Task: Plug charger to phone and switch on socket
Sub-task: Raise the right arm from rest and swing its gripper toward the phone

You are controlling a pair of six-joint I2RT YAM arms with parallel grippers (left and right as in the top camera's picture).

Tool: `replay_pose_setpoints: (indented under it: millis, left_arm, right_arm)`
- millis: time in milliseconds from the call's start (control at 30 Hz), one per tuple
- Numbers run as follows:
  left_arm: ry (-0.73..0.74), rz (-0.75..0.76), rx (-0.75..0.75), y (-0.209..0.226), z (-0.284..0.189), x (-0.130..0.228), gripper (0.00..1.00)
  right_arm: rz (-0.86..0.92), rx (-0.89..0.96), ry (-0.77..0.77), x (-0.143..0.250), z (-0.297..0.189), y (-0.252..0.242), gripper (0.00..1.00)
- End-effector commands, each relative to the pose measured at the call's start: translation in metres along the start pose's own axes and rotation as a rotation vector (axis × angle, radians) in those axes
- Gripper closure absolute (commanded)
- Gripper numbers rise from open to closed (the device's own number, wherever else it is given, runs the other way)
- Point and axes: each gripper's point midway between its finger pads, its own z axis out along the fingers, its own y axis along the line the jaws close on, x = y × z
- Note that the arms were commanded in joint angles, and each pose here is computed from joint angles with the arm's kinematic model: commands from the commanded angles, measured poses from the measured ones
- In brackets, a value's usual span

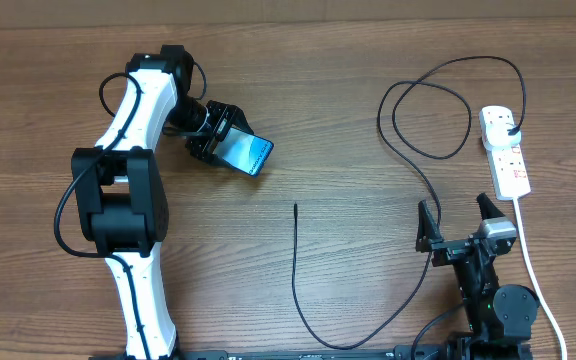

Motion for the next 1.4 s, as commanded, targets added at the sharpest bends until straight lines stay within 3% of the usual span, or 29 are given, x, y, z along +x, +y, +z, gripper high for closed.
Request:
replay_pose_setpoints:
  millis: [0, 267, 767, 1000, 1100, 1267, 1367]
  left_arm:
    - [0.032, 0.04, 0.033, -0.01, -0.003, 0.009, 0.96]
    - [0.041, 0.06, 0.038, -0.011, -0.003, 0.011, 0.96]
    - [0.047, 0.11, 0.029, -0.009, -0.003, 0.013, 0.96]
    - [0.048, 0.108, 0.027, -0.008, -0.003, 0.014, 0.96]
    - [0.049, 0.108, 0.027, -0.008, -0.003, 0.014, 0.96]
    - [0.048, 0.107, 0.027, -0.008, -0.003, 0.014, 0.96]
    - [0.046, 0.089, 0.031, -0.01, -0.003, 0.013, 0.96]
  right_arm:
    - [-0.013, -0.002, -0.041, -0.007, 0.0, 0.001, 0.0]
    - [-0.017, -0.055, -0.075, -0.034, -0.005, 0.012, 0.0]
    - [0.052, -0.235, 0.176, -0.069, 0.021, 0.04, 0.0]
    - [0.187, -0.476, 0.419, -0.066, 0.064, 0.07, 0.0]
    - [0.285, -0.668, 0.503, -0.062, 0.079, 0.092, 0.0]
    - [0.407, -0.978, 0.521, -0.057, 0.088, 0.118, 0.0]
    - [0.455, -1.018, 0.541, -0.044, 0.097, 0.118, 0.0]
